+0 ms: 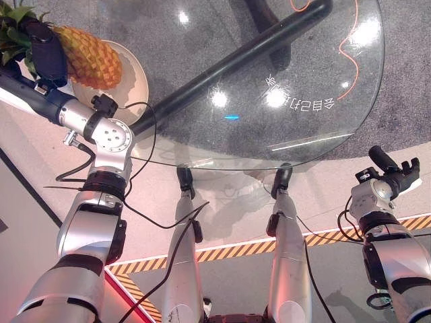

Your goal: Pick up the fruit to the plate

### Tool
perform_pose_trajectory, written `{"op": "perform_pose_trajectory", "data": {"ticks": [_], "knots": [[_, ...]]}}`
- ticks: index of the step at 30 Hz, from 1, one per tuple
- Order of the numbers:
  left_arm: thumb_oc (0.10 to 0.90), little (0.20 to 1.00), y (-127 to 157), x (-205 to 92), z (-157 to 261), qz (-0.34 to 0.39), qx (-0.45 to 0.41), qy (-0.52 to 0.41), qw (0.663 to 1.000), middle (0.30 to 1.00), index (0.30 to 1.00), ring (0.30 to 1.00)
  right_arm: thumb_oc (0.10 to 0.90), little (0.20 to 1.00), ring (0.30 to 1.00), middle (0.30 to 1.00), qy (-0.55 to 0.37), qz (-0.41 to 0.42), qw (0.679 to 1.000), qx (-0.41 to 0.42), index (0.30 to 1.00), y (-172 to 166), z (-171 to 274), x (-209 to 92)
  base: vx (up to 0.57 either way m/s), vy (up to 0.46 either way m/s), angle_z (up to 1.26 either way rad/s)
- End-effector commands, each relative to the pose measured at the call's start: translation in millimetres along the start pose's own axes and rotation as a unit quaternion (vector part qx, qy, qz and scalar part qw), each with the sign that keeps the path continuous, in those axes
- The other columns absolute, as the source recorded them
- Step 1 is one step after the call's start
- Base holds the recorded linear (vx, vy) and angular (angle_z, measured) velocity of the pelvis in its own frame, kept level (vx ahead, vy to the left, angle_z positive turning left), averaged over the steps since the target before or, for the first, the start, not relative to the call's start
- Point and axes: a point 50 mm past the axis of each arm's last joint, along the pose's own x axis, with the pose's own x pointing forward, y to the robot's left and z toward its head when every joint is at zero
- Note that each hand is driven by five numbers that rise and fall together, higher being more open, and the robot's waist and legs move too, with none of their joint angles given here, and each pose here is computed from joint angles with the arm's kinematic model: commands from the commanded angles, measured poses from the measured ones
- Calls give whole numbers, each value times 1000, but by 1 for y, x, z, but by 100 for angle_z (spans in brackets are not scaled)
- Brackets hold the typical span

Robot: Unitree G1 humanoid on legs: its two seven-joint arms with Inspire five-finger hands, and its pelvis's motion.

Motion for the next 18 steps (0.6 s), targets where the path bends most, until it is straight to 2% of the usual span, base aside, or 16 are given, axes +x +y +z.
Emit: {"op": "perform_pose_trajectory", "data": {"ticks": [1, 18], "knots": [[100, 200, -8, 53, 45, 48, -44, -96, 993, 300, 300, 300, 800, 900, 900, 900, -31, -48, 998, 22, 900, -23, 26, 18, 0, 0, 0], [100, 200, 1, 57, 33, 55, -8, -73, 996, 300, 300, 300, 800, 900, 900, 900, -43, -18, 998, 33, 900, -10, 32, 14, 0, 0, 0]]}}
